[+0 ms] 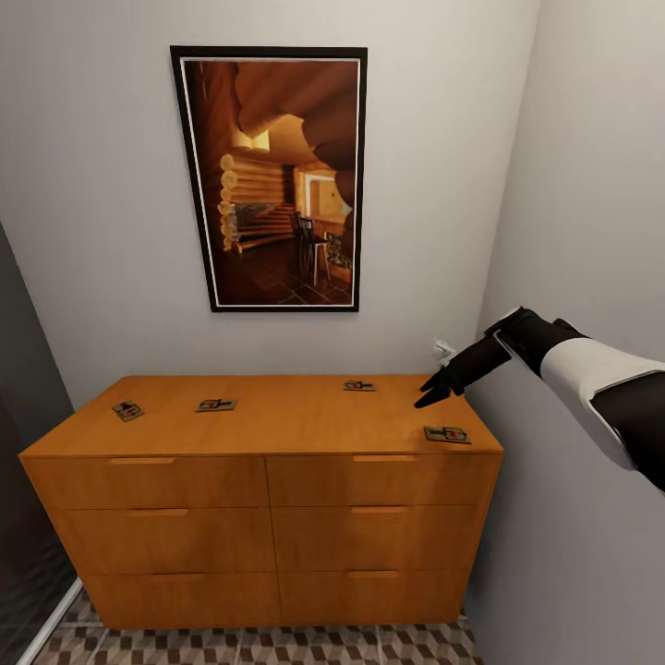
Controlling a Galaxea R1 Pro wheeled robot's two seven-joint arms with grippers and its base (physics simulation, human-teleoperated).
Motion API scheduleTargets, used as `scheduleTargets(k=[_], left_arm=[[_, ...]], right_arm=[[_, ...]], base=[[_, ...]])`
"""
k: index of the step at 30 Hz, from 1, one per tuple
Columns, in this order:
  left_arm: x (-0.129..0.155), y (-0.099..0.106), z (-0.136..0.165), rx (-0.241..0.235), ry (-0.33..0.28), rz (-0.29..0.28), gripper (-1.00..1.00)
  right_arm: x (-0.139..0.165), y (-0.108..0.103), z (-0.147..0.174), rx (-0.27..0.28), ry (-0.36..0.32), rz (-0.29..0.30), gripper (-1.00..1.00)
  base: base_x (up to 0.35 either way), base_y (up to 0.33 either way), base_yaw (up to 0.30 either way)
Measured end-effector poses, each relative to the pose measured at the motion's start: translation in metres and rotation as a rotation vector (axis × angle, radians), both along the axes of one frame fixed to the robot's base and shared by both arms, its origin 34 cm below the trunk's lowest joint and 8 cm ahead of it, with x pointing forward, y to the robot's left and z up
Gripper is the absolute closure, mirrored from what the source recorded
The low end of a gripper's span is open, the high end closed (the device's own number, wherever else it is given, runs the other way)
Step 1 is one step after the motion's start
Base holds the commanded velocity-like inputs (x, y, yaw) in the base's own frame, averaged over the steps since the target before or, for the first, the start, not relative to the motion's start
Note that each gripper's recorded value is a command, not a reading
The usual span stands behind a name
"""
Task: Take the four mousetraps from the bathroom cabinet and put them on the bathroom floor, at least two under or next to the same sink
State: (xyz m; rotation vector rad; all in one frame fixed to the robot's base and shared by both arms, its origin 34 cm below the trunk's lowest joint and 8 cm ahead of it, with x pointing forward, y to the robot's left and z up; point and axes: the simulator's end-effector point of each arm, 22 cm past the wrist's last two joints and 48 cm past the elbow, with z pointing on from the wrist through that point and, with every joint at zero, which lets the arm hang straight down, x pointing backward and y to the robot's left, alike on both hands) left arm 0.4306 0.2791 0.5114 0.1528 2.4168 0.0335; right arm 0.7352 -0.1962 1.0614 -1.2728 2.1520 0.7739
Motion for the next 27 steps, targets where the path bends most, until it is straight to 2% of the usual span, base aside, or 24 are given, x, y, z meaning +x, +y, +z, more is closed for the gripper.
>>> scheduleTargets(k=[7,14,23,27], left_arm=[[0.0,0.0,0.0,0.0,0.0,0.0,-1.0],[0.0,0.0,0.0,0.0,0.0,0.0,-1.0],[0.0,0.0,0.0,0.0,0.0,0.0,-1.0],[0.0,0.0,0.0,0.0,0.0,0.0,-1.0]], right_arm=[[0.001,-0.021,-0.004,-0.009,-0.021,-0.011,-1.0],[-0.001,-0.043,-0.015,-0.014,-0.013,-0.038,-1.0],[-0.002,-0.053,-0.018,-0.014,-0.011,-0.053,-1.0],[-0.003,-0.065,-0.023,-0.019,-0.017,-0.056,-1.0]], base=[[0.0,0.0,0.0],[0.0,0.0,0.0],[0.0,0.0,0.0],[0.0,0.0,0.0]])
